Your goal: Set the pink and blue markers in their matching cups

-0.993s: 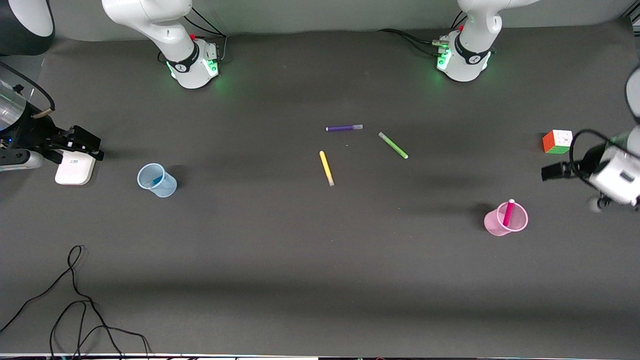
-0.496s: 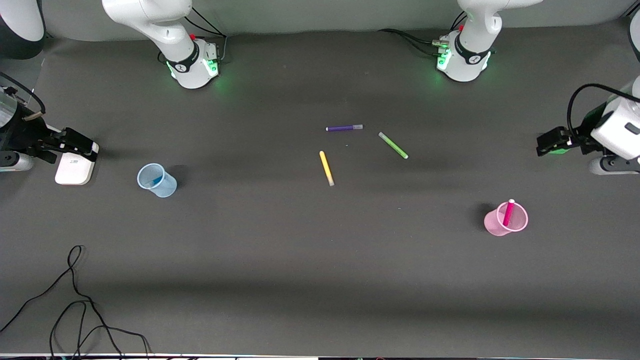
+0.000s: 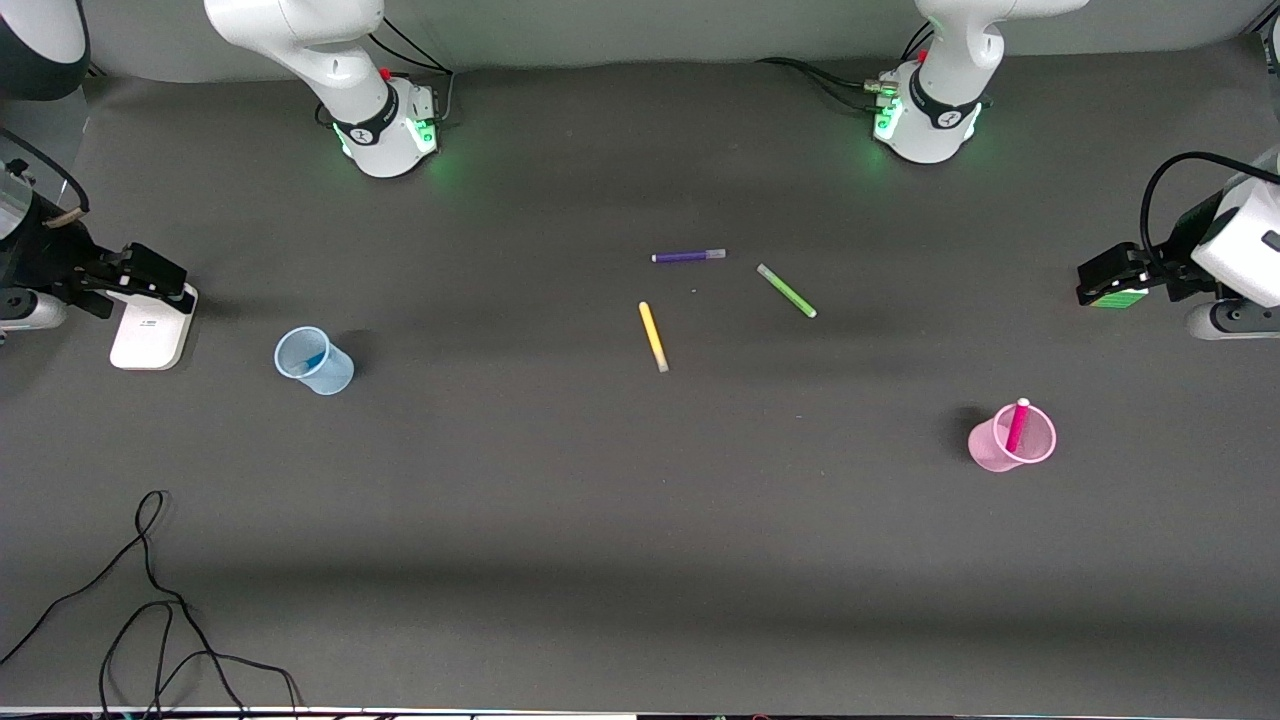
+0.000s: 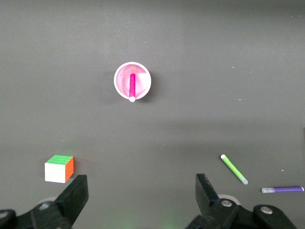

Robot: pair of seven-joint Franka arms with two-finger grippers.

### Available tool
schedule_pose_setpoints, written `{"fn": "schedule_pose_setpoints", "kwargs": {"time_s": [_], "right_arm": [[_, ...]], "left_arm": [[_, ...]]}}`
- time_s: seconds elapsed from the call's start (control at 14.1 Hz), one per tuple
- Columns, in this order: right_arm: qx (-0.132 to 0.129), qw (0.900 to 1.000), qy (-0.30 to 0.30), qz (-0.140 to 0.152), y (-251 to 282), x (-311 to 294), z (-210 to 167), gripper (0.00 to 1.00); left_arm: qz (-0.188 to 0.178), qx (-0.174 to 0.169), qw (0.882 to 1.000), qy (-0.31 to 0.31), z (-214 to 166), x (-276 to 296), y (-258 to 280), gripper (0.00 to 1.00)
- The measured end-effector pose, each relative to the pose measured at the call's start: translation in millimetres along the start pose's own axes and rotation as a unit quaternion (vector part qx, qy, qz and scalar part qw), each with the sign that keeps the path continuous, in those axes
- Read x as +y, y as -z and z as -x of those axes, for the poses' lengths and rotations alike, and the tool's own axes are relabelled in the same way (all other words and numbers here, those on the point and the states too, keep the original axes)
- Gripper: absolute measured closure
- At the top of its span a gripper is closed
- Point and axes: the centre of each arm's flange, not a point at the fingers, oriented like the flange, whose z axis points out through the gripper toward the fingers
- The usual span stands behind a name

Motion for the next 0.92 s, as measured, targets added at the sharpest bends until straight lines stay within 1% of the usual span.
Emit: {"fn": "schedule_pose_setpoints", "kwargs": {"time_s": [0.57, 0.92], "right_arm": [[-0.009, 1.000, -0.014, 0.000, 12, -30, 13, 0.00], [-0.010, 1.000, -0.022, 0.000, 12, -31, 13, 0.00]], "left_arm": [[0.000, -0.005, 1.000, 0.001, 1, -1, -1, 0.00], [0.000, -0.006, 1.000, 0.002, 1, -3, -1, 0.00]]}}
